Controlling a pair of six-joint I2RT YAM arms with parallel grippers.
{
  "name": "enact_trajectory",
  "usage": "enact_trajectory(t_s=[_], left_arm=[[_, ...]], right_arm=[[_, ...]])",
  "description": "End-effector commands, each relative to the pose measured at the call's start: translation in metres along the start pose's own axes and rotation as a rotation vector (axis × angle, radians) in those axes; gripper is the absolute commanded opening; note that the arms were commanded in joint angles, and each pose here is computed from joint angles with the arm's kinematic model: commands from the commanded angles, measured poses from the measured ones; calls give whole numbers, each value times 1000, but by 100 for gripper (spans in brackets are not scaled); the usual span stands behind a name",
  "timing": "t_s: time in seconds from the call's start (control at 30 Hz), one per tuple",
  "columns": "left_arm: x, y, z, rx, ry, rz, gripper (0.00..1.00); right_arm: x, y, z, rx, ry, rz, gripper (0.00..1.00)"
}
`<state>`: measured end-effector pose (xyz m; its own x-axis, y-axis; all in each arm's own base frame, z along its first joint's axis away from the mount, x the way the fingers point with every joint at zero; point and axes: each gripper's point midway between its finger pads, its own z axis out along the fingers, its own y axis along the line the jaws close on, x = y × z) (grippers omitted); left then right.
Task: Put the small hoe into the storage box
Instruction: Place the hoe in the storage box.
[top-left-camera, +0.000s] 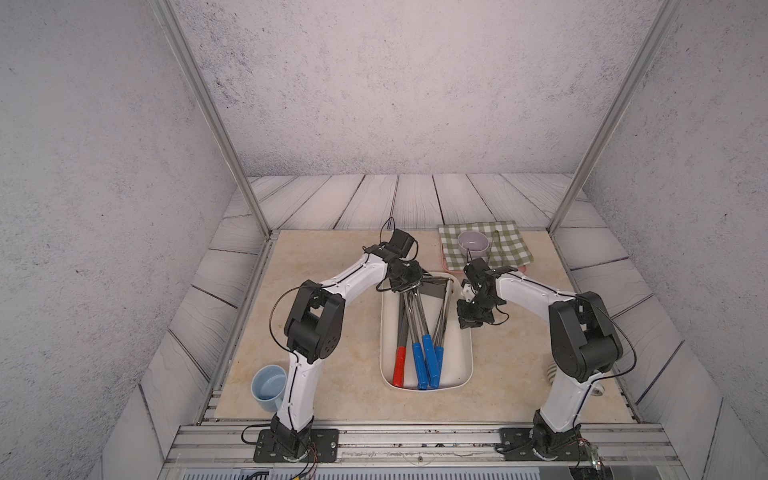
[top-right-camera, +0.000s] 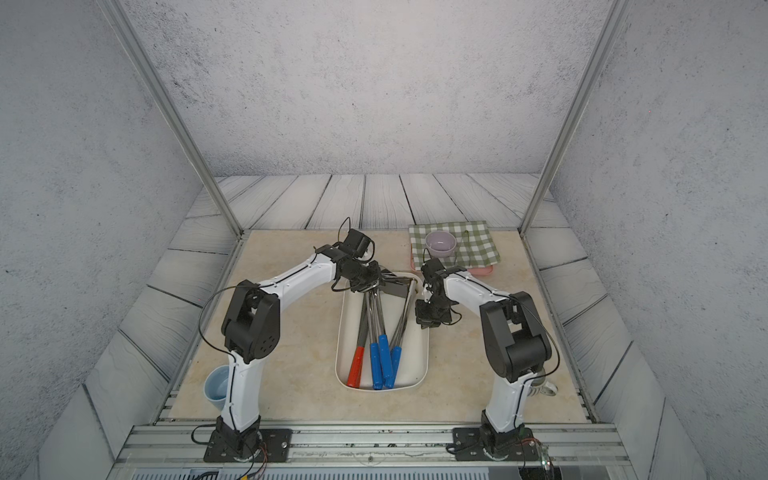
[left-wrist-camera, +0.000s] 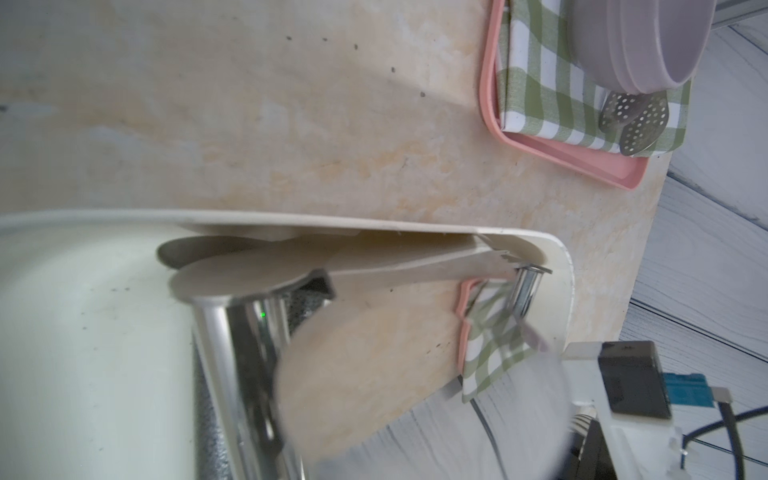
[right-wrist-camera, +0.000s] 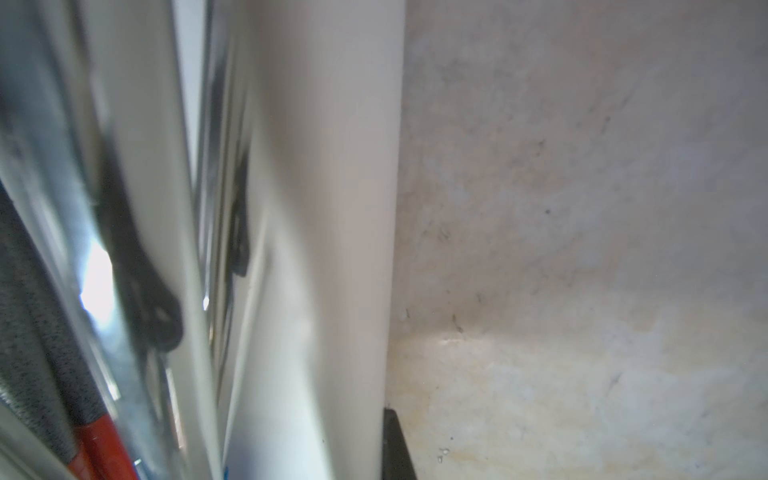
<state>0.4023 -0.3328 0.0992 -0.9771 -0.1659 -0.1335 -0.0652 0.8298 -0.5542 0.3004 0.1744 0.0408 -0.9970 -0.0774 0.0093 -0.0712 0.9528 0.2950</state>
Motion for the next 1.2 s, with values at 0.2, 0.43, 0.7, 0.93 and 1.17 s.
enact_trajectory(t_s=[0.2, 0.43, 0.7, 0.93, 1.17], left_arm=[[46, 48, 15, 93, 203, -253, 0], [49, 48, 28, 242, 211, -327, 0], [56, 47, 44, 229, 237, -296, 0], [60, 56, 33, 135, 217, -254, 0], [49, 55, -5, 8, 153, -157, 42]], right_arm=[[49, 25, 43, -136, 236, -2, 0], [51, 25, 43, -136, 239, 0, 0], [51, 27, 45, -137, 242, -3, 0], [52, 28, 43, -132, 243, -11, 0], [49, 30, 37, -126, 231, -16, 1]])
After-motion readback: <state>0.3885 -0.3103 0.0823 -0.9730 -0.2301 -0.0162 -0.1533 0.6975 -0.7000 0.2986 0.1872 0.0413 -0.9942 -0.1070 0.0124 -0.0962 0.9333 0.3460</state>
